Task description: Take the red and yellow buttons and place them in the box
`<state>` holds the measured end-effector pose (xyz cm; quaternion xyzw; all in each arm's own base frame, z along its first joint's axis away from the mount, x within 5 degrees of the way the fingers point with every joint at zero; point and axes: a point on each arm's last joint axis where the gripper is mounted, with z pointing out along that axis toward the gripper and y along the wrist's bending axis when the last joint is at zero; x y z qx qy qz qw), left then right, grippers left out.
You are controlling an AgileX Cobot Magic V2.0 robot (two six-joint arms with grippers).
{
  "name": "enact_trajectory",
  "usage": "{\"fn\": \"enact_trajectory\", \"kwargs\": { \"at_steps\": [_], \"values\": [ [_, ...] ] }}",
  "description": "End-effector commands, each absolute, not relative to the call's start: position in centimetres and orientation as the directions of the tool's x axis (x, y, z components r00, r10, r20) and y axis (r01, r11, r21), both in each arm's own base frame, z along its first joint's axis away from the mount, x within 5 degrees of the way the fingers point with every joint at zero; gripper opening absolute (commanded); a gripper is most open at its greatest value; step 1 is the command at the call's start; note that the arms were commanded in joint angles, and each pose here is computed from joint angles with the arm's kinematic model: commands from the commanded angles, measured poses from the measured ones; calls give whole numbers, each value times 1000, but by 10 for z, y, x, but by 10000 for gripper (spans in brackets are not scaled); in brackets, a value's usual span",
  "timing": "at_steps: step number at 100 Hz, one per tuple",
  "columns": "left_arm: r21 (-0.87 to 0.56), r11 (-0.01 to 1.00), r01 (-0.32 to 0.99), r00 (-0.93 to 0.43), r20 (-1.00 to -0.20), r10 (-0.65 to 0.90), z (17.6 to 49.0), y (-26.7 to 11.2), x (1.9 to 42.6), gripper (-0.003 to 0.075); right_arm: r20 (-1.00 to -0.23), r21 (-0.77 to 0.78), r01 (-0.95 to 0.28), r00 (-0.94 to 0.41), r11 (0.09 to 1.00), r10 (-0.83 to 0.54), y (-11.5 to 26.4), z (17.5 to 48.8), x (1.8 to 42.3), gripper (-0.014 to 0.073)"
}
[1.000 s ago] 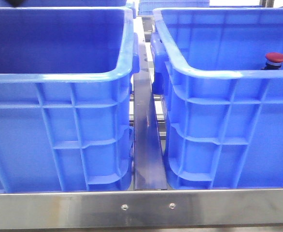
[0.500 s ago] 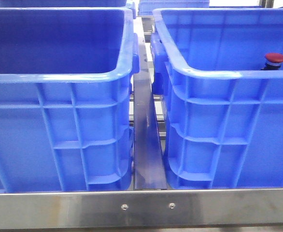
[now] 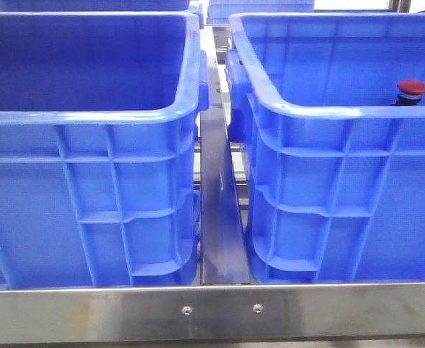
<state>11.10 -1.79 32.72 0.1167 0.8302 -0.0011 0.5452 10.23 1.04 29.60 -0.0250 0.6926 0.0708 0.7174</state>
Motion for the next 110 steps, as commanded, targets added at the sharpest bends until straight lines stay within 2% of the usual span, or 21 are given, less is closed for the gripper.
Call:
{"fn": "enact_trajectory", "kwargs": {
  "at_steps": [1,38,50,110],
  "values": [
    [119,976,182,-239,-958,161,337,-16,98,-20,-995,52,-187,78,981,67,16,299,94,-67],
    [113,980,164,-89,-988,129,310,-5,48,-20,-975,12,-145,216,989,44,17,279,58,-67],
    [59,981,184,-90,-993,77,309,-7,45,-20,-972,8,-143,230,990,41,17,278,55,-67],
    [59,981,184,-85,-993,75,309,-7,45,-20,-972,7,-149,231,989,42,18,278,55,-67]
  ]
}}
